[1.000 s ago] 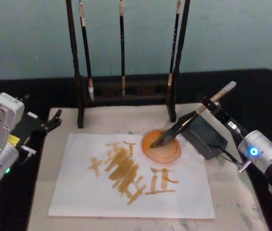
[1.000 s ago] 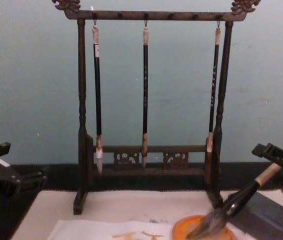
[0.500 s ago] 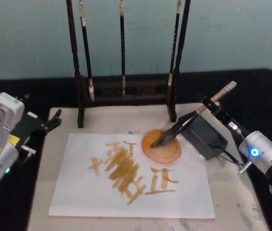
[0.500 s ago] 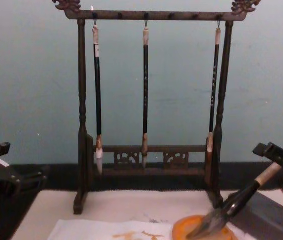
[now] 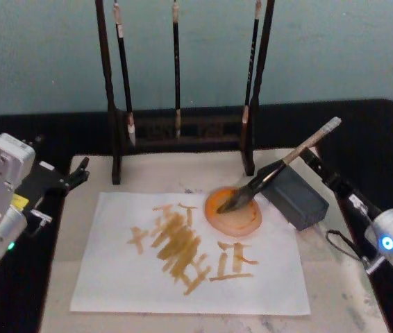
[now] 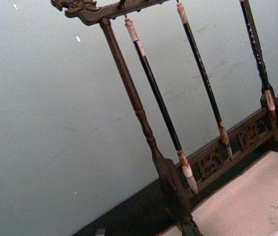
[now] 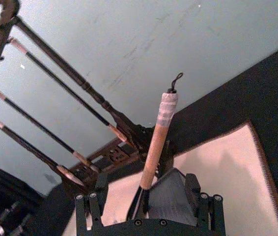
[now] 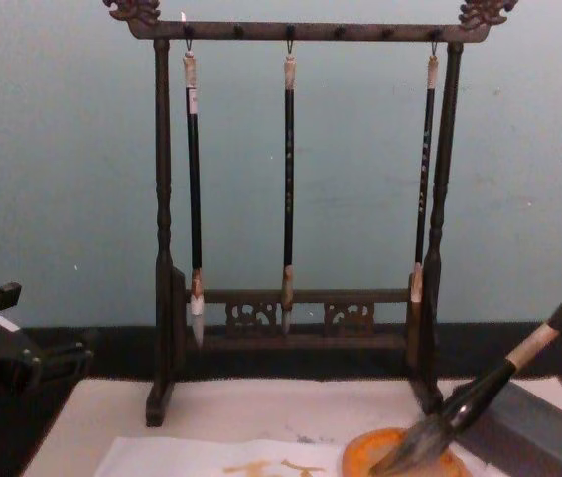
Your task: Pick up the brush from the inkstone, write on the paper, then place the brush back to its original position.
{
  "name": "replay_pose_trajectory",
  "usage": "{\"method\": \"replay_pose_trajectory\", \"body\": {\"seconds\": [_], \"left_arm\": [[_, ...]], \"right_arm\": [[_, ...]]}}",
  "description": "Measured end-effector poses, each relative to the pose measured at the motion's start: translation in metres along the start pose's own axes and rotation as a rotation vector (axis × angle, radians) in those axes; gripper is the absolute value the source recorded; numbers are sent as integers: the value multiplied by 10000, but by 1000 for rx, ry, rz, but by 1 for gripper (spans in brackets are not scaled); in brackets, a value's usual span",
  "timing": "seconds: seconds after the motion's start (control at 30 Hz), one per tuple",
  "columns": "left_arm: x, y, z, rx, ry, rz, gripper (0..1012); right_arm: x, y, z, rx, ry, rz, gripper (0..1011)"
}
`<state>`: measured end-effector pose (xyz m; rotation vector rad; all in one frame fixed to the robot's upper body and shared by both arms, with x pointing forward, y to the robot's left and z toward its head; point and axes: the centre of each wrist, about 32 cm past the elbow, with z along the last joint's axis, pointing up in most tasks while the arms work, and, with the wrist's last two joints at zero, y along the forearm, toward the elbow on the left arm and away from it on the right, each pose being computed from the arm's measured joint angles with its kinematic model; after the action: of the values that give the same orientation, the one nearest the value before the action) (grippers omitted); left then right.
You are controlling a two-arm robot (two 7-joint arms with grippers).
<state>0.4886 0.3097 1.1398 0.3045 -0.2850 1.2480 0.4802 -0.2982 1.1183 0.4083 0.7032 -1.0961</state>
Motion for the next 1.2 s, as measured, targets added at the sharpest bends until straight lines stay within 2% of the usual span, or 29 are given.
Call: {"method": "replay_pose_trajectory", "body": {"seconds": [0.07,0.13,0.17,0.23,0.3,0.37,0.4,0.5,0.53,0.63,0.67,0.7,0.73,0.83,0.97,1.2], "left_arm": [[0,0,0,0,0,0,1010],[0,0,0,0,0,0,1010],[0,0,0,0,0,0,1010],[0,0,0,0,0,0,1010],[0,0,0,0,0,0,1010],[0,0,0,0,0,0,1010],[0,0,0,0,0,0,1010],[0,0,0,0,0,0,1010],[0,0,0,0,0,0,1010],[0,0,0,0,0,0,1010],[0,0,0,0,0,0,1010],[0,0,0,0,0,0,1010],[0,0,0,0,0,0,1009],[0,0,0,0,0,0,1010],[0,0,0,0,0,0,1010],[0,0,0,0,0,0,1010]], "right_arm": [[-35,-55,-9,3,-30,-8,1000],[-94,-129,-21,9,-85,-22,1000],[-138,-169,-32,12,-131,-29,1000],[-189,-194,-42,18,-185,-36,1000],[-267,-214,-66,26,-284,-47,1000],[-311,-213,-86,29,-342,-52,1000],[-353,-205,-109,33,-406,-61,1000],[-408,-180,-153,37,-505,-75,1000],[-442,-156,-187,38,-574,-85,1000],[-487,-116,-236,39,-659,-97,1000],[-507,-89,-275,40,-713,-109,1000],[-514,-76,-294,40,-737,-115,1000],[-525,-51,-332,40,-784,-126,1000],[-535,-11,-393,39,-857,-144,1000],[-531,26,-468,35,-925,-165,1000],[-504,59,-555,27,-976,-192,1000]]}}
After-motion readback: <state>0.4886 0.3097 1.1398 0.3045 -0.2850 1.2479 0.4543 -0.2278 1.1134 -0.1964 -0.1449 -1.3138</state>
